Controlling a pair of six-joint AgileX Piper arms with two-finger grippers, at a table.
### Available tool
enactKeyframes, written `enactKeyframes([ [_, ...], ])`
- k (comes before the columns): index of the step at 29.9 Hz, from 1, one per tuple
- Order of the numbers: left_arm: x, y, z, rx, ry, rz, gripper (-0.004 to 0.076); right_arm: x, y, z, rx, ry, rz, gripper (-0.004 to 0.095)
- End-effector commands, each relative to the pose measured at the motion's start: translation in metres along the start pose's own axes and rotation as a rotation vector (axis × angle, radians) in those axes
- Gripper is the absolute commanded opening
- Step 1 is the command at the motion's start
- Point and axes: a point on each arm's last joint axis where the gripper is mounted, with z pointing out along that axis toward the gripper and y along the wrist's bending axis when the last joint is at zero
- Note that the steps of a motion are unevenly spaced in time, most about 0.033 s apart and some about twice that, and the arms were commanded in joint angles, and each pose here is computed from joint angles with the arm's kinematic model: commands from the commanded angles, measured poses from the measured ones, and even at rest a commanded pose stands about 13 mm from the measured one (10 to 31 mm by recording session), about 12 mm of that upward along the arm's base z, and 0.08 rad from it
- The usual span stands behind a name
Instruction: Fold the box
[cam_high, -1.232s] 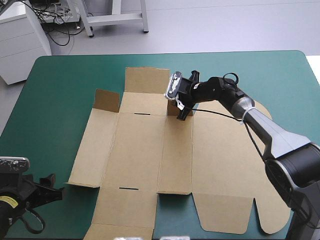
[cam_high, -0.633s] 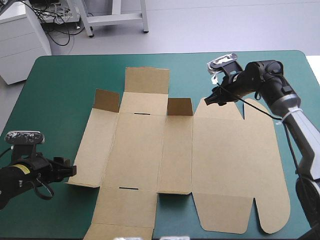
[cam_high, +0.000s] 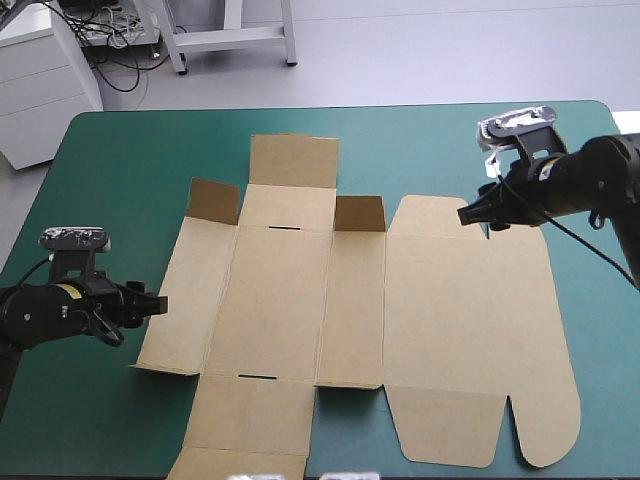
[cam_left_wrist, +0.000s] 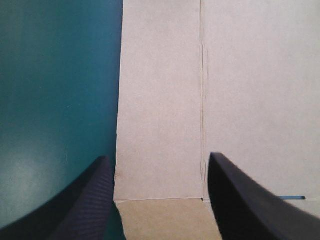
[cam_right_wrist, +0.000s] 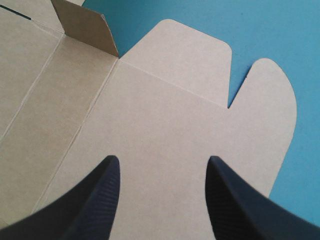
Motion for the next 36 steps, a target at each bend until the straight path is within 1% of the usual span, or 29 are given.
enactKeyframes([
  [1, -0.014, 0.003, 0.004, 0.005, -0.027, -0.025, 0.0428, 0.016, 0.001, -0.027, 0.044, -0.053, -0.010, 0.0488],
  [3, -0.015, 0.010, 0.011, -0.004, 0.008, -0.049, 0.0438, 0.028, 0.003, -0.030, 0.049, -0.055, -0.011, 0.0488],
  [7, -0.017, 0.023, 0.020, 0.049, 0.061, -0.096, 0.0440, 0.049, 0.006, -0.030, 0.046, -0.037, 0.004, 0.0488],
  [10, -0.018, 0.039, 0.025, 0.077, 0.084, -0.154, 0.0440, 0.064, 0.010, -0.029, 0.024, -0.034, 0.021, 0.0487],
  [15, -0.013, 0.063, 0.038, 0.189, 0.119, -0.248, 0.0440, 0.084, 0.015, -0.024, -0.001, -0.020, 0.035, 0.0487],
  [19, -0.008, 0.078, 0.053, 0.184, 0.142, -0.303, 0.0440, 0.090, 0.017, -0.028, 0.002, -0.031, 0.033, 0.0487],
  [21, -0.007, 0.083, 0.064, 0.194, 0.180, -0.318, 0.0440, 0.092, 0.017, -0.032, 0.004, -0.043, 0.032, 0.0487],
  [31, -0.005, 0.101, 0.115, 0.300, 0.323, -0.373, 0.0440, 0.093, 0.019, -0.036, -0.009, -0.068, 0.030, 0.0487],
  [36, -0.001, 0.108, 0.135, 0.327, 0.378, -0.386, 0.0440, 0.093, 0.019, -0.036, -0.009, -0.066, 0.030, 0.0487],
])
